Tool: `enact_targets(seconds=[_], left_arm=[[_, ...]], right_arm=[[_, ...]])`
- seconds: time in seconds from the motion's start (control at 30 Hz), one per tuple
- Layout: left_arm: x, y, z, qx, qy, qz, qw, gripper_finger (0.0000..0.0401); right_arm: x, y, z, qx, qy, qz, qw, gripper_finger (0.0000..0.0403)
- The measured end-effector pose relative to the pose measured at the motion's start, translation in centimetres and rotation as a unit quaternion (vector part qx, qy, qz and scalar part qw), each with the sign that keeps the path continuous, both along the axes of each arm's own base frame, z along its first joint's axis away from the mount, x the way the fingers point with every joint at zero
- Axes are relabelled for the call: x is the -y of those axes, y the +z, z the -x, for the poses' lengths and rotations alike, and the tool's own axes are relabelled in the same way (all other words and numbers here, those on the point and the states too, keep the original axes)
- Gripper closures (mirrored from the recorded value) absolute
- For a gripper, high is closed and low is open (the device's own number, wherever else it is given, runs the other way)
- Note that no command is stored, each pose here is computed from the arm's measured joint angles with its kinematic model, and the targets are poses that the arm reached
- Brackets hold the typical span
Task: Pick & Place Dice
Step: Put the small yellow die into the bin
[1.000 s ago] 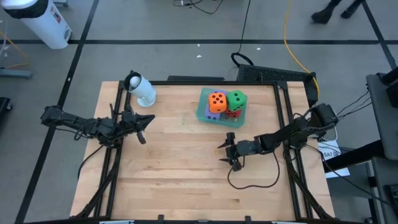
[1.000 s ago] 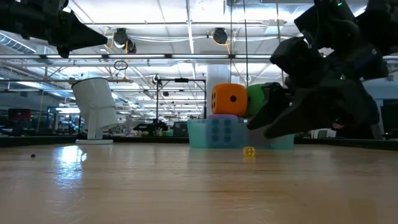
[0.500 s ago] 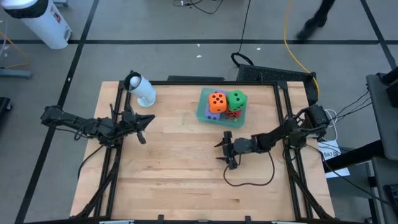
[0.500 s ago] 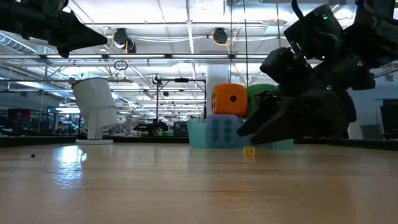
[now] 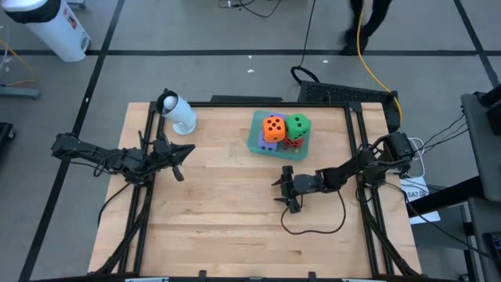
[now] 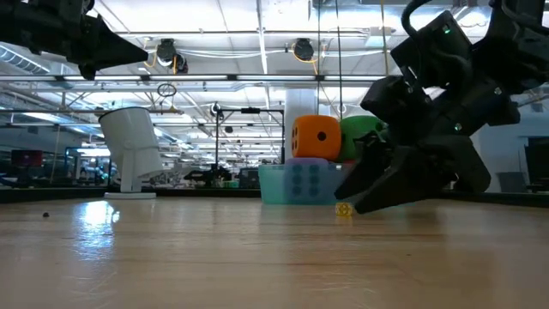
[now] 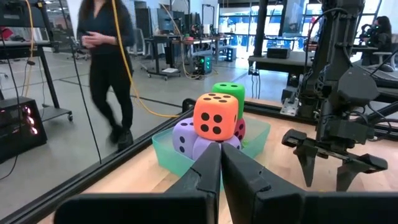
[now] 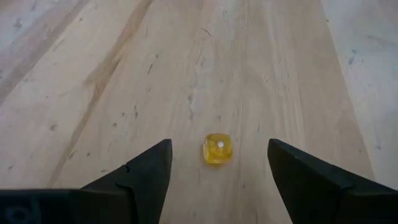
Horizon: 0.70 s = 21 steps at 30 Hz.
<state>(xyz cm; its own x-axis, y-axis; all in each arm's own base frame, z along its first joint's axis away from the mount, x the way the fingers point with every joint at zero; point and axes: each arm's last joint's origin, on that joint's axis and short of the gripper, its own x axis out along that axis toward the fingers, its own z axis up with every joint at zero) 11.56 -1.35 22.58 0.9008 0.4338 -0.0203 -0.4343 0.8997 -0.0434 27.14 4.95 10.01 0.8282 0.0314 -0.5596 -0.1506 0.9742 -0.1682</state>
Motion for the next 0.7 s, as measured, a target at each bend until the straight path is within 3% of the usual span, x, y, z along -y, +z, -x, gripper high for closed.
enact_targets(seconds=[0.3, 0.7], left_arm=[[0.0, 0.0, 0.0, -0.003, 0.001, -0.006, 1.000, 0.0375], [0.0, 0.0, 0.0, 0.000, -0.003, -0.001, 1.000, 0.0375]], right_arm=[[0.5, -0.8, -0.4, -0.001, 0.020, -0.023, 1.000, 0.0149], [1.1, -1.6, -0.7, -0.001, -0.002, -0.016, 1.000, 0.0157]])
